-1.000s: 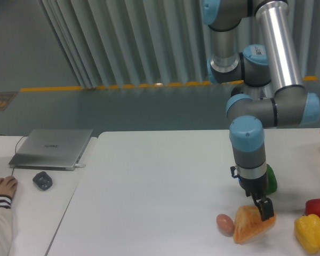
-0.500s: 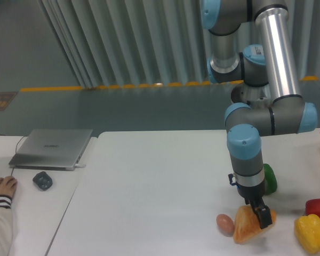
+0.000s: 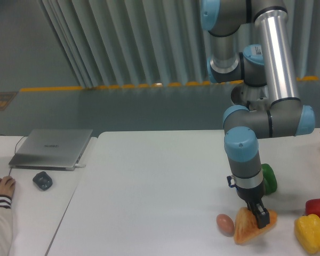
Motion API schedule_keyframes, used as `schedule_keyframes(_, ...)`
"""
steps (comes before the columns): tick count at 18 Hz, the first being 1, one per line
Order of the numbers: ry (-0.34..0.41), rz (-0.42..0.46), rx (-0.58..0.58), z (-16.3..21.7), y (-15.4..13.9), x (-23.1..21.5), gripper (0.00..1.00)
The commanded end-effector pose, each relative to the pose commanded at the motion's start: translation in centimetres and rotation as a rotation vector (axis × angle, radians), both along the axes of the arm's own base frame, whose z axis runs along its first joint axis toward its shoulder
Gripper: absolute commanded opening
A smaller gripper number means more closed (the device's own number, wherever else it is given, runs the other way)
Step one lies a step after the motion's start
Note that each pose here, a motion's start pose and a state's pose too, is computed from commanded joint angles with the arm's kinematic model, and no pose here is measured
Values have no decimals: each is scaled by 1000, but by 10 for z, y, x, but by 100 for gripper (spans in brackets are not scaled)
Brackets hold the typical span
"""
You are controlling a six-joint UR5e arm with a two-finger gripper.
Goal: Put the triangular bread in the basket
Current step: 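Lift the bread and carry it past the peppers toward the basket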
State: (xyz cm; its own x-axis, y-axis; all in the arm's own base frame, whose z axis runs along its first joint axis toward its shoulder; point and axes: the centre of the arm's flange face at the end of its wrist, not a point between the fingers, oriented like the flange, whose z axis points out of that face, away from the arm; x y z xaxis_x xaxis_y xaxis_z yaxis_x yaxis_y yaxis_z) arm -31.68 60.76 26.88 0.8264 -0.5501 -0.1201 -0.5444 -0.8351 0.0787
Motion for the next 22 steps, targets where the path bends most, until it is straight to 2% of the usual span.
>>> schedule_keyframes(2,7,1,12,9,-1,1,17)
schedule_keyframes(6,46,24,69,58,-17,-8,16)
schedule_keyframes(11,68,101,167,123,-60,-40,19)
schedule_keyframes(15,88,139,182,141,-82,-58,19)
schedule_keyframes(18,102,194,185,152,-113,-83,19)
schedule_keyframes(19,106,204,181,162,-133,-93,19)
schedule_keyframes(22,122,169,147,168,-178,-124,19)
